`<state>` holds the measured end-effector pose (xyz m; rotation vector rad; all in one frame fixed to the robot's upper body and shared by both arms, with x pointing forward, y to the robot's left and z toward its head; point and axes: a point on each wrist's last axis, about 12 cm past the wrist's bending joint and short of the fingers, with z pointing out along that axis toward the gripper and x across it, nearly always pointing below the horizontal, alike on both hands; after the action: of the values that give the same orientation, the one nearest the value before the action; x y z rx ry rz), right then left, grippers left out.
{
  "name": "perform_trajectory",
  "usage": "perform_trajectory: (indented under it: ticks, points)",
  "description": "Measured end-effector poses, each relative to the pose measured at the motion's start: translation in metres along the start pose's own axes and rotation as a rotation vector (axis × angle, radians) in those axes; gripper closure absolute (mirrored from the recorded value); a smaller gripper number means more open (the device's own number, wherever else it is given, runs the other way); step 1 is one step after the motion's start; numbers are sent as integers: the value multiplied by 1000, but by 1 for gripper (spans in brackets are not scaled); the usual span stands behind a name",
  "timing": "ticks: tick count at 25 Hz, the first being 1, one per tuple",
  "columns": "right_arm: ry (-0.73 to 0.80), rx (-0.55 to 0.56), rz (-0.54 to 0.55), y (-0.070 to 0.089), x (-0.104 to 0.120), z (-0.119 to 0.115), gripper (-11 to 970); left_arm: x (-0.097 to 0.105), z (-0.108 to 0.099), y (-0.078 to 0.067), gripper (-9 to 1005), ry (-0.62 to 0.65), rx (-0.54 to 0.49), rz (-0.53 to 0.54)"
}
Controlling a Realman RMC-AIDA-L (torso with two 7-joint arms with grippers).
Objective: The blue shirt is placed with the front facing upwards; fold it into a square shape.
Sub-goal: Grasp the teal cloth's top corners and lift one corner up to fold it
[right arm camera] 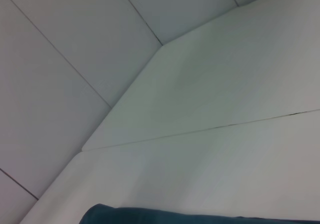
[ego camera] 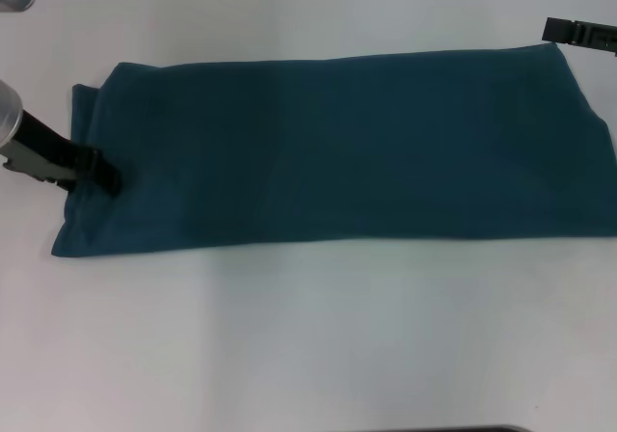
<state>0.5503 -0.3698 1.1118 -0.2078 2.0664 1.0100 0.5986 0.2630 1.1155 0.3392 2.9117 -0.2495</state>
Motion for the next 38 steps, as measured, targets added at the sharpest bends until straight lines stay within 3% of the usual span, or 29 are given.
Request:
perform_trajectory:
  ticks: [12,21,38]
  points:
    - [-1,0,2,0,0,-1,227,-5,0,-16,415,14,28,60]
    - [-4,2,4,-1,0,-2,227,-8,-2,-19,414,7,29,73]
    - [-10,0,6,0,-1,-2,227,-9,-8,-6,415,-5,-5,51]
